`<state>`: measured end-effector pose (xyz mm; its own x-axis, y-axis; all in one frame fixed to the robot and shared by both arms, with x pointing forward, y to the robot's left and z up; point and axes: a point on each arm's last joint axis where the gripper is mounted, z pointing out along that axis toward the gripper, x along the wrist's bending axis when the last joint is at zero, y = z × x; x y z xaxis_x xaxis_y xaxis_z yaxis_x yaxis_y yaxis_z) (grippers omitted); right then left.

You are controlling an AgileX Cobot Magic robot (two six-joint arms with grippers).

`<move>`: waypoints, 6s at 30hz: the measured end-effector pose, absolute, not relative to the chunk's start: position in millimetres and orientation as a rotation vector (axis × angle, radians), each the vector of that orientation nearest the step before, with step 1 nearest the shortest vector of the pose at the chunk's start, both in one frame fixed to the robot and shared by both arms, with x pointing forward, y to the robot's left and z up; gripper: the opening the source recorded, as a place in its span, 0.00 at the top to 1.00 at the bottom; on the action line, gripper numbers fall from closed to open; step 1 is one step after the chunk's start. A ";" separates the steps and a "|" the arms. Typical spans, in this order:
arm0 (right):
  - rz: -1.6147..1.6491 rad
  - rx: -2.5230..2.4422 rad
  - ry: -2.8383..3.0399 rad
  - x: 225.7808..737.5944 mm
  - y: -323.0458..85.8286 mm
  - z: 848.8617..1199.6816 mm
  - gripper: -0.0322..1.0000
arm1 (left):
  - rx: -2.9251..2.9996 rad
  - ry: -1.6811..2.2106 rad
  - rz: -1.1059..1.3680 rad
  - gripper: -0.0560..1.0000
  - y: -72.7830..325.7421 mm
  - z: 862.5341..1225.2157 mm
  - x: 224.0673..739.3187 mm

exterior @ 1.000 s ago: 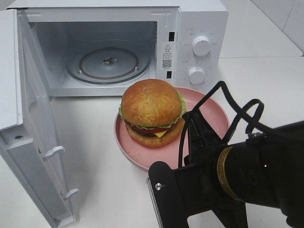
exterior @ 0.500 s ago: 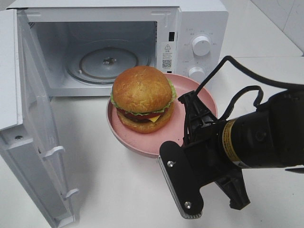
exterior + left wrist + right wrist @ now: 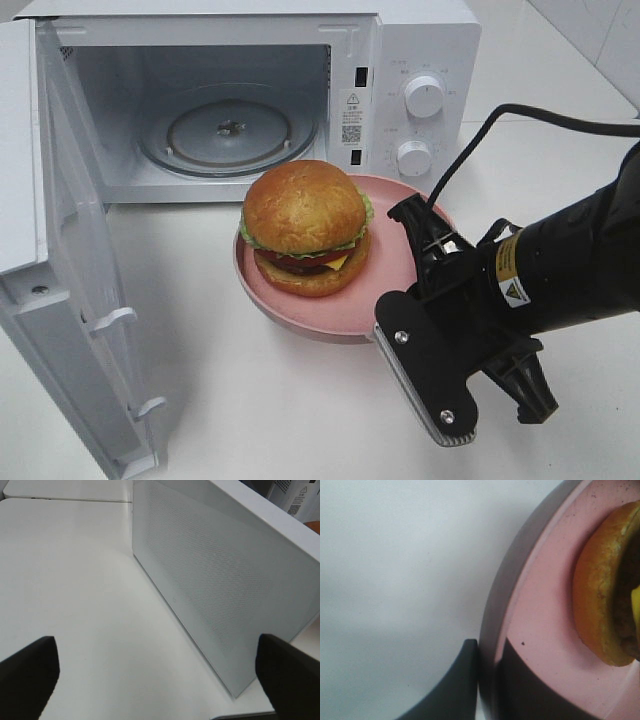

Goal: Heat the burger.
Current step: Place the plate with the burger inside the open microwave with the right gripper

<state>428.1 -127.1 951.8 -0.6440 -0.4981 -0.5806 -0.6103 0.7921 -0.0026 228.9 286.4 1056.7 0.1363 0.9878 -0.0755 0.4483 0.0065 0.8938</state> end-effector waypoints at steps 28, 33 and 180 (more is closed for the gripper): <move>0.324 -0.891 2.307 447.0 -118.7 968.4 0.92 | 1.572 1.437 0.808 0.01 286.4 1056.7 228.9; 0.321 -0.885 2.324 456.7 -110.7 966.5 0.93 | 1.572 1.437 0.808 0.01 286.4 1056.7 228.9; 0.307 -0.467 2.350 663.1 41.8 933.8 0.57 | 1.573 1.438 0.812 0.01 286.7 1056.6 228.9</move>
<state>663.1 41.8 933.8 -0.6827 -0.2441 -0.6887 -0.4129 0.9065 0.0880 228.9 286.7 1056.6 0.1340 0.9883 -0.0723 0.4483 0.0046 0.8938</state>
